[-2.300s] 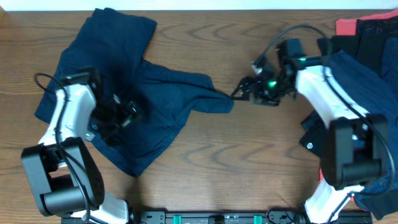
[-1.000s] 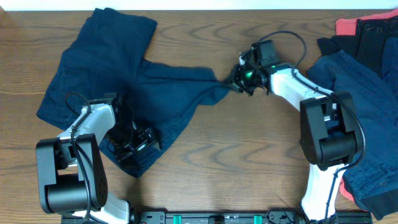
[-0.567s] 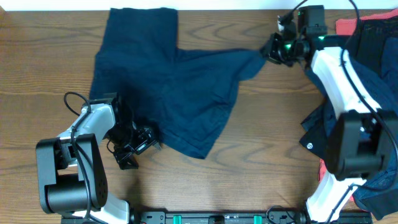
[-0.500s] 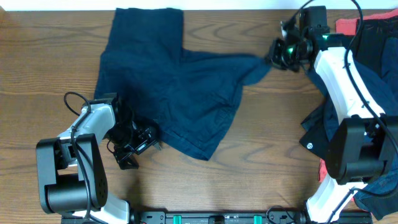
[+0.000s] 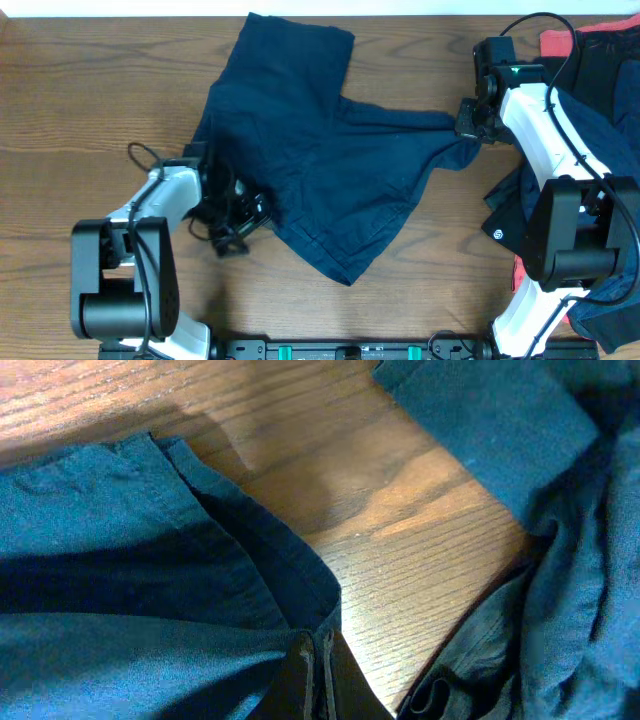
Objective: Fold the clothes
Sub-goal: 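Grasp the shorts' lower left edge with the left gripper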
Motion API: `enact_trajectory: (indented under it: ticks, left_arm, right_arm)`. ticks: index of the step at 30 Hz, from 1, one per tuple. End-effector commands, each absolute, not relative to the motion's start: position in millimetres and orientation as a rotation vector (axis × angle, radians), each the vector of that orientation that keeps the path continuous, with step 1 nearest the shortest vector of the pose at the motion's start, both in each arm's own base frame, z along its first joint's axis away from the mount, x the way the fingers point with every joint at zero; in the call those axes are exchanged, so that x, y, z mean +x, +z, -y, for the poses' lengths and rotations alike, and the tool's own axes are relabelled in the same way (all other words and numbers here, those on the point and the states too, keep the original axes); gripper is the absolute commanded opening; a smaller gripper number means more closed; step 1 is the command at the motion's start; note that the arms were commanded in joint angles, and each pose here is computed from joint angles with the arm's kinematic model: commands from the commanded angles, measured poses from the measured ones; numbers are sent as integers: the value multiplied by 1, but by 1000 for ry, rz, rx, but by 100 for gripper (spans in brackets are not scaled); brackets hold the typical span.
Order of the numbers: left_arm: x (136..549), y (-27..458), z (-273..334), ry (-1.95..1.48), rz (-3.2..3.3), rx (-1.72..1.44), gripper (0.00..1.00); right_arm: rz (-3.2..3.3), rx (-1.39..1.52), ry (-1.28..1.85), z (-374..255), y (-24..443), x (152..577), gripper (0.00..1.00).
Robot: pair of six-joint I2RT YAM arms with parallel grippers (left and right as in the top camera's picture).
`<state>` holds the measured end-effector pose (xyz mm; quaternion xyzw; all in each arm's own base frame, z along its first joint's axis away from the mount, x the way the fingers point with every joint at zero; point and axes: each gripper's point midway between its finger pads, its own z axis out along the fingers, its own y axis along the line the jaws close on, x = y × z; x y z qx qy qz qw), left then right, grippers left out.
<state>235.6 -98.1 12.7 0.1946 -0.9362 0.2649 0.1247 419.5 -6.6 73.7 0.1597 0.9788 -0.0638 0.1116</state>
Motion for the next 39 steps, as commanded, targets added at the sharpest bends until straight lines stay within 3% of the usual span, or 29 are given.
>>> enact_trajectory:
  ticks: [1, 2, 5, 9, 16, 22, 25, 29, 30, 31, 32, 33, 34, 36, 39]
  left_arm:
    - [249, 11, 113, 844, 2790, 468, 80]
    - [255, 9, 113, 830, 2821, 481, 75]
    - [268, -3, 96, 667, 2895, 618, 41]
    - [283, -14, 67, 439, 3009, 735, 8]
    - [320, -10, 20, 306, 3153, 892, 6]
    - [364, 30, -52, 302, 3206, 1180, 6]
    - [370, 49, -74, 331, 3182, 1259, 6]
    - [352, 52, -60, 474, 3054, 1240, 6]
    - [342, 51, -53, 501, 3001, 1224, 7]
    - [333, 50, -45, 523, 2959, 1194, 15]
    - [322, 50, -36, 543, 2915, 1150, 34]
    - [313, 50, -30, 548, 2885, 1113, 61]
    - [303, 50, -25, 534, 2846, 1094, 80]
    - [288, 51, -18, 513, 2787, 1071, 94]
    - [272, 53, -9, 491, 2729, 1024, 97]
  right_arm:
    - [-2859, 473, -241, 16, 76, 420, 1]
    - [-2861, 474, -242, 16, 76, 420, 1]
    - [-2868, 476, -246, 17, 76, 418, 1]
    - [-2873, 477, -248, 17, 76, 416, 1]
    - [-2900, 476, -259, 17, 75, 410, 1]
    - [-2904, 475, -249, 16, 74, 409, 1]
    - [-2903, 451, -135, 2, 73, 416, 1]
    - [-2909, 265, 94, -34, 74, 425, 1]
    - [-2911, 251, 101, -38, 74, 425, 1]
    - [-2915, 242, 101, -41, 74, 424, 1]
    - [-2923, 231, 99, -43, 74, 422, 1]
    - [-2929, 223, 98, -45, 73, 421, 1]
    - [-2935, 215, 97, -47, 73, 419, 1]
    - [-2940, 200, 97, -50, 73, 418, 1]
    - [-2941, 190, 98, -53, 73, 417, 1]
